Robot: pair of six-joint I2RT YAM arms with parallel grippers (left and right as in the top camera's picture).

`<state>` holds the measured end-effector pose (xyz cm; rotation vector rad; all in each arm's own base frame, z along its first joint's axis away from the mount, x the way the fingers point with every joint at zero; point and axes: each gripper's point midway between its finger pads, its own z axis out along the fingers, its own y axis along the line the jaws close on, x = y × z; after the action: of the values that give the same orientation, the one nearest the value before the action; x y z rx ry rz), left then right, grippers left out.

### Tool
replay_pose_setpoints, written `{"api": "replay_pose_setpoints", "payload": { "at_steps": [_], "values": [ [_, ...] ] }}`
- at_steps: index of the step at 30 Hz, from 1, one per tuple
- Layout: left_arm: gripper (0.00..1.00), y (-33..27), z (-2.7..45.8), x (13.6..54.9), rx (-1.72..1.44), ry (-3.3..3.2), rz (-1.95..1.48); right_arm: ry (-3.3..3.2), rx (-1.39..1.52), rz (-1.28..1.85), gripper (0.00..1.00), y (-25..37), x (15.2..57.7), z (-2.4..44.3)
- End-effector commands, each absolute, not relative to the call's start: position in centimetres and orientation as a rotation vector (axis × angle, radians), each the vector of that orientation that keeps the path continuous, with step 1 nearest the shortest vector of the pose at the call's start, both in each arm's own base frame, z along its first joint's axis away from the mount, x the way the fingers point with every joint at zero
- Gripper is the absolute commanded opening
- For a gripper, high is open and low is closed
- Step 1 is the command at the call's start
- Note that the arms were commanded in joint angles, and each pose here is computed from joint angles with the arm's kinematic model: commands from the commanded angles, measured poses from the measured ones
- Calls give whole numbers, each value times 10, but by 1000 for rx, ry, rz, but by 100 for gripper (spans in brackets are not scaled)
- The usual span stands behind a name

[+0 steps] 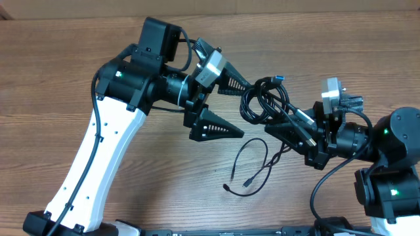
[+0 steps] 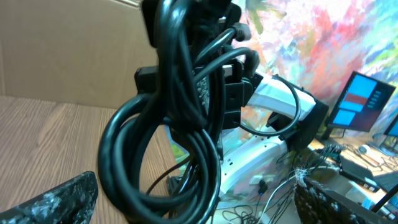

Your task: Untangle cables

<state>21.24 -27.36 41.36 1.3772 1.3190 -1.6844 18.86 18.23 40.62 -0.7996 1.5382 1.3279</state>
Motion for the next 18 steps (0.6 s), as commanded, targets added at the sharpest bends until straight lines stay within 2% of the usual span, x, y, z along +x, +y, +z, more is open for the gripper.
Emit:
{"api": "replay_pose_setpoints", "payload": {
  "at_steps": [1,3,4,5,6,11,13,16,18],
  "values": [
    [99,-274,429,198,1429,1202,-1658,1514,-818,1324,4,182,184,416],
    [80,-276,429,196,1443,1186,-1655,1519,-815,1327,4,182,184,415],
    [54,-278,429,194,1450,1180,-1656,1525,-811,1331,4,182,185,414],
    [18,-278,428,194,1453,1184,-1650,1533,-807,1335,4,182,185,413],
    [4,-279,427,195,1454,1194,-1638,1536,-805,1337,4,182,185,412],
    [4,-281,419,201,1456,1248,-1585,1545,-799,1342,4,182,187,411],
    [4,-282,411,207,1453,1310,-1539,1576,-769,1344,11,182,191,406],
    [4,-282,382,229,1409,1575,-1375,1701,-643,1304,34,177,210,383],
    [4,-278,363,244,1354,1750,-1266,1794,-555,1247,45,171,222,364]
  ]
}}
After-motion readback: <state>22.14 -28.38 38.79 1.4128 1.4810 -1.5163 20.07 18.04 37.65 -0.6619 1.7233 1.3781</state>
